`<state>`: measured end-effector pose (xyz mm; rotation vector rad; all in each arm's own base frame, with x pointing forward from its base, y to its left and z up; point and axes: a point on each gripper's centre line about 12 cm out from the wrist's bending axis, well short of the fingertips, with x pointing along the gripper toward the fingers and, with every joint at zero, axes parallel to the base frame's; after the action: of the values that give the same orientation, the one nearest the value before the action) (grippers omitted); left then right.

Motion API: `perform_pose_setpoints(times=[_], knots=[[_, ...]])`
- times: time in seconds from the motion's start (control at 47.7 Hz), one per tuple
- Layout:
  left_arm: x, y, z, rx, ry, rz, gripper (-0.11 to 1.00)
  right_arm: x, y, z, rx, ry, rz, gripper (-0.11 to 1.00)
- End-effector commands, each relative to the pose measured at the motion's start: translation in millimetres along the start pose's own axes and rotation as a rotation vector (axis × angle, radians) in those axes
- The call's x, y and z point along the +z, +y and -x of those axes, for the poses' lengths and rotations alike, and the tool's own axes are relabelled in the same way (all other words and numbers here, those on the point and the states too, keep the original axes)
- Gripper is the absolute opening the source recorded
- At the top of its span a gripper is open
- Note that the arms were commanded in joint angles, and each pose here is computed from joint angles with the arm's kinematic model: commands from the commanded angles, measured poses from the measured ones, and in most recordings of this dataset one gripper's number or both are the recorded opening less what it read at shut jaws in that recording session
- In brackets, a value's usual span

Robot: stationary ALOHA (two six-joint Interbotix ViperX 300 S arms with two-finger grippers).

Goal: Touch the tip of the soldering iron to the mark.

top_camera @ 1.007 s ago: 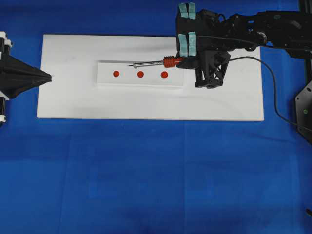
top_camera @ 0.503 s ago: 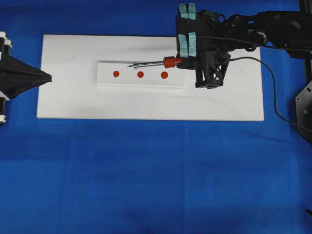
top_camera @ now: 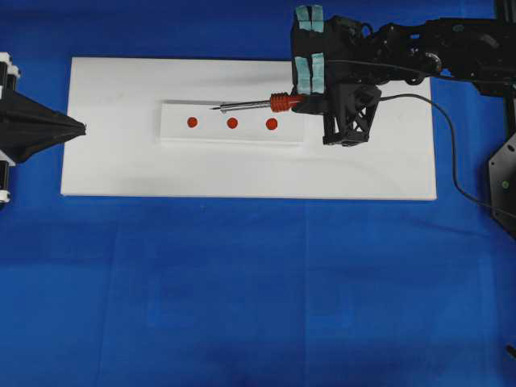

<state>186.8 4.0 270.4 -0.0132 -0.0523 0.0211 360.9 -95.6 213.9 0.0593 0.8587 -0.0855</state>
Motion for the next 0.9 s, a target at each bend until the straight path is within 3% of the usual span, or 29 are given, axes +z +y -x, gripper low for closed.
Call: perform_pose_setpoints(times=[0.0,0.503,0.881], knots=[[3,0,-2,0.002,-0.011,-0.002,0.0,13,-2,6,-0.011,-0.044,0.002,0.06],[3,0,-2,0.002,-0.011,-0.002,0.0,19,3,-36,0.0,-0.016,0.016,0.06],[2,0,-2,0.003,-0.006,-0.002,0.0,10,0,-59,-0.007,0.011,0.007,0.06]])
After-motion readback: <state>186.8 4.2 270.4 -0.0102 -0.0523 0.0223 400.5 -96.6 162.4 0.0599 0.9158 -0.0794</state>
